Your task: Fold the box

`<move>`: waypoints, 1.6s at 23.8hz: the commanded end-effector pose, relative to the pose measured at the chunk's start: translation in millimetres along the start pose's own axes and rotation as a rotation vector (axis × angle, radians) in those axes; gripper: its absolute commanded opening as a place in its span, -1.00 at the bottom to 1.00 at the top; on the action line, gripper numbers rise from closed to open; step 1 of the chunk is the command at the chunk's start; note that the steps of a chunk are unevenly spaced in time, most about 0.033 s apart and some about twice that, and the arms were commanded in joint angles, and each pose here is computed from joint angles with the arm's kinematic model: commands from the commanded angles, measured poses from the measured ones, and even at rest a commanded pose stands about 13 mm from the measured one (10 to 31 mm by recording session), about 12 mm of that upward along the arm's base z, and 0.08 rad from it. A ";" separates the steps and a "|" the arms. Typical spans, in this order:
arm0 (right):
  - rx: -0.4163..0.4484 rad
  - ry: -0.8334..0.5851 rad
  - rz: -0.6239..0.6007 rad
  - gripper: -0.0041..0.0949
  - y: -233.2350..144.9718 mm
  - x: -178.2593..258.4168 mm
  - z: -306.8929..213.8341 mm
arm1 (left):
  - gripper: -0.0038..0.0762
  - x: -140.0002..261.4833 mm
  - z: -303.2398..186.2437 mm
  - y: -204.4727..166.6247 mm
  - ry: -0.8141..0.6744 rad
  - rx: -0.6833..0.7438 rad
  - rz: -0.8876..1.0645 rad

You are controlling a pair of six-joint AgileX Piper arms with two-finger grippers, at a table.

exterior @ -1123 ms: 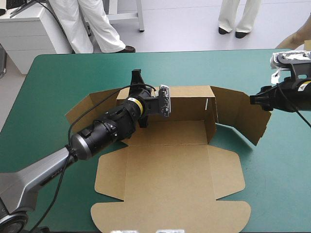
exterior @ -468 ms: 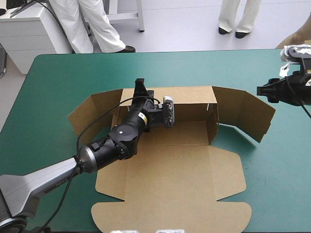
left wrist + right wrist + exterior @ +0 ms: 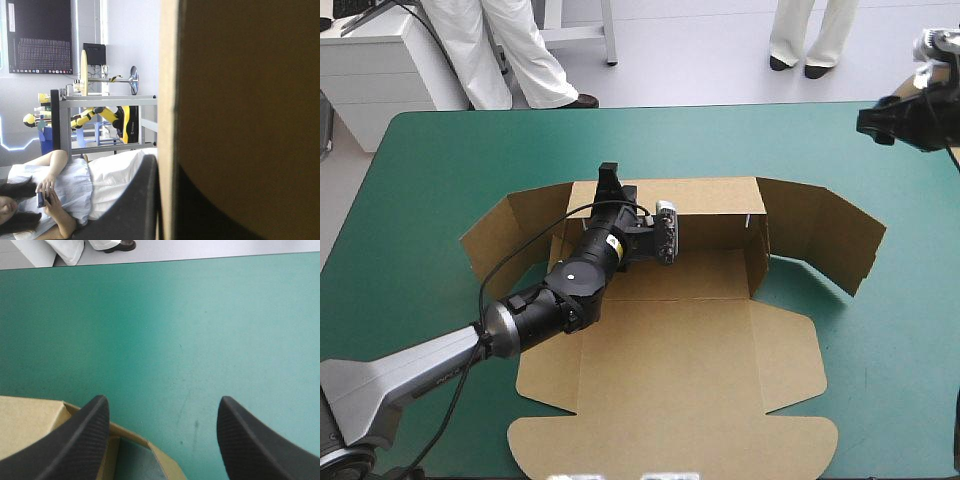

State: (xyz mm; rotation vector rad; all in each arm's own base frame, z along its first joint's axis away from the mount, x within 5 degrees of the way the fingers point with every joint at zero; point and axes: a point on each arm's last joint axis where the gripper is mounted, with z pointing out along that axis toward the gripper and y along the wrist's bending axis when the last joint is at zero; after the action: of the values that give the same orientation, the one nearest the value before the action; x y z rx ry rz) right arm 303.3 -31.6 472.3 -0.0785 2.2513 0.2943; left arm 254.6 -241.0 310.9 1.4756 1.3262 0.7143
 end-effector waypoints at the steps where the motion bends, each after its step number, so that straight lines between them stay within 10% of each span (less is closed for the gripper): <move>1: -0.018 -0.086 -0.036 0.24 12.6 -26.9 3.5 | -0.98 -0.5 -12.6 18.3 -0.017 -0.062 -0.033; 16: 0.003 0.317 -0.083 0.24 11.0 7.4 133.8 | -0.98 -0.6 -12.7 19.5 -0.018 -0.075 -0.027; 38: -0.116 0.248 -0.179 0.24 29.3 60.6 95.0 | -0.98 -0.3 -12.8 20.2 -0.015 -0.083 -0.016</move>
State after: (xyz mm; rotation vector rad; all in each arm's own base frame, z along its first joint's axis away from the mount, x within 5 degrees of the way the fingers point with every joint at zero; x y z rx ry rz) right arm 343.3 19.5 352.3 -0.3825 2.5799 0.3189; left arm 254.6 -240.7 309.9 1.4764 1.3148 0.7231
